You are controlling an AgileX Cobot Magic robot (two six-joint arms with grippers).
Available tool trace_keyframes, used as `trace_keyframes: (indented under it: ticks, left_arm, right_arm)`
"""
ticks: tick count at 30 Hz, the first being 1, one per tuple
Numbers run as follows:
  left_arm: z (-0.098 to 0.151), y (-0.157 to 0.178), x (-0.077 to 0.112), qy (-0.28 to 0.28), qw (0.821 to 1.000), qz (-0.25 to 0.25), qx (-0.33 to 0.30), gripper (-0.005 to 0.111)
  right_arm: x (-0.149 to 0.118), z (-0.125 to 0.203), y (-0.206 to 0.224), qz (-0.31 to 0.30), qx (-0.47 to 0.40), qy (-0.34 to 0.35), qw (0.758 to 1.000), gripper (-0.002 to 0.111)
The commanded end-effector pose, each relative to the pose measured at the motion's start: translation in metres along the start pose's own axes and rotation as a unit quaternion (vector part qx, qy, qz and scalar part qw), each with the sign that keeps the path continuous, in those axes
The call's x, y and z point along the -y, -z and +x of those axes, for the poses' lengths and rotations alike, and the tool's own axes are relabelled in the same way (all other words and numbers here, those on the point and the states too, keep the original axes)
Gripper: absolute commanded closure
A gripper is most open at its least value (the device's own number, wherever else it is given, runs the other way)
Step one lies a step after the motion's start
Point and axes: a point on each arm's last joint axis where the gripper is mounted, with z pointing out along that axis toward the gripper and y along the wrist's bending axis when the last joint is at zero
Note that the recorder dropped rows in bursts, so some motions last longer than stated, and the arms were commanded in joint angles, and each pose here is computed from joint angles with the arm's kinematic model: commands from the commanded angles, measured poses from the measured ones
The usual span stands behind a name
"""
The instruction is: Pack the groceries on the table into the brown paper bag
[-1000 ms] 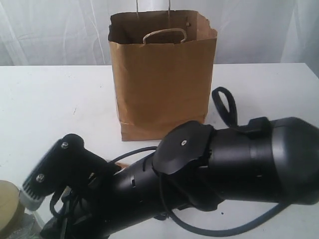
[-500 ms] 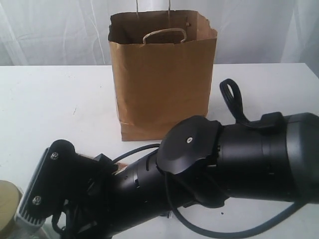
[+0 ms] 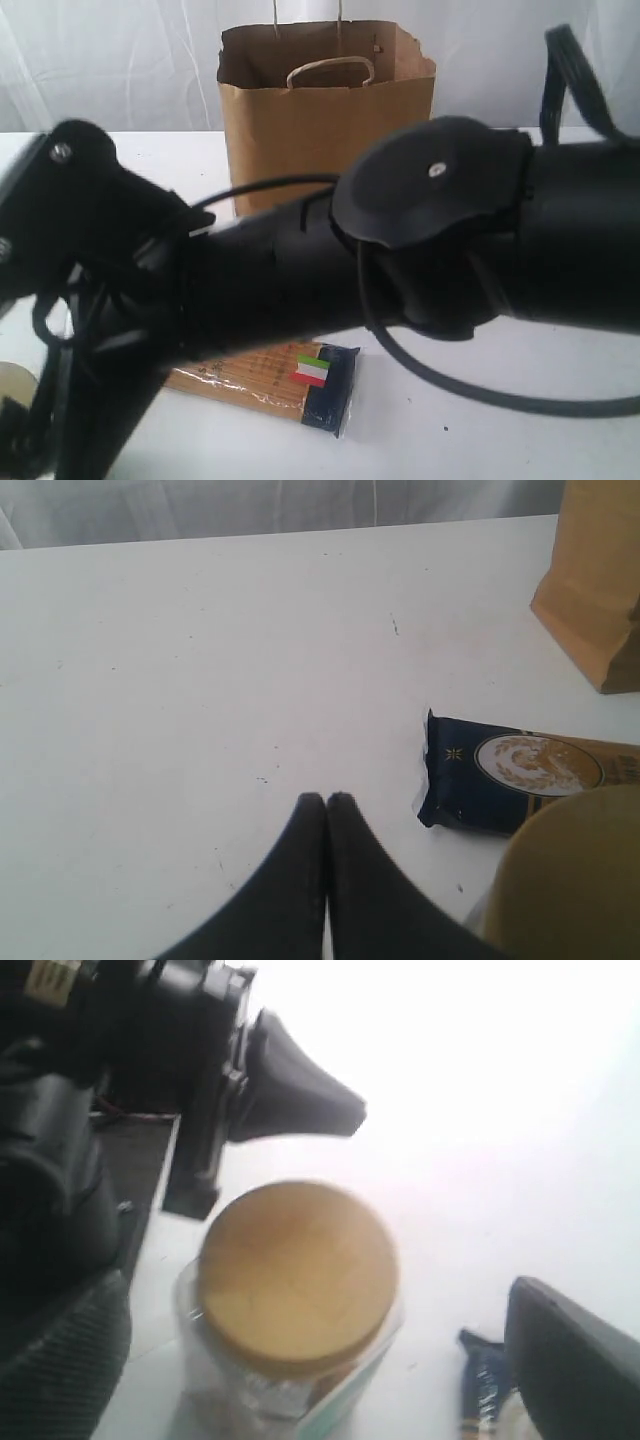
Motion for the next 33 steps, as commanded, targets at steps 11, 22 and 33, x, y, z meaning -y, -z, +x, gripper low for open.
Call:
trace_keyframes:
  ticks: [11,22,33]
  left_arm:
    - [0.000,0.000,0.000,0.004,1.000,0.001,0.001,0.107]
    - [0.000,0.000,0.000,0.004,1.000,0.001,0.001,0.107]
    - [-0.029,0.005,-0.006,0.082,0.982,-0.023,0.166,0.107]
  right_arm:
    - [0.024,-0.012,-0.022,0.064,0.007,0.013,0.998,0.019]
    - [0.023,-0.011,-0.021,0.057,0.011,-0.075,0.995,0.024]
    - [0.025,-0.028,0.001,0.094,0.031,-0.028,0.995,0.091]
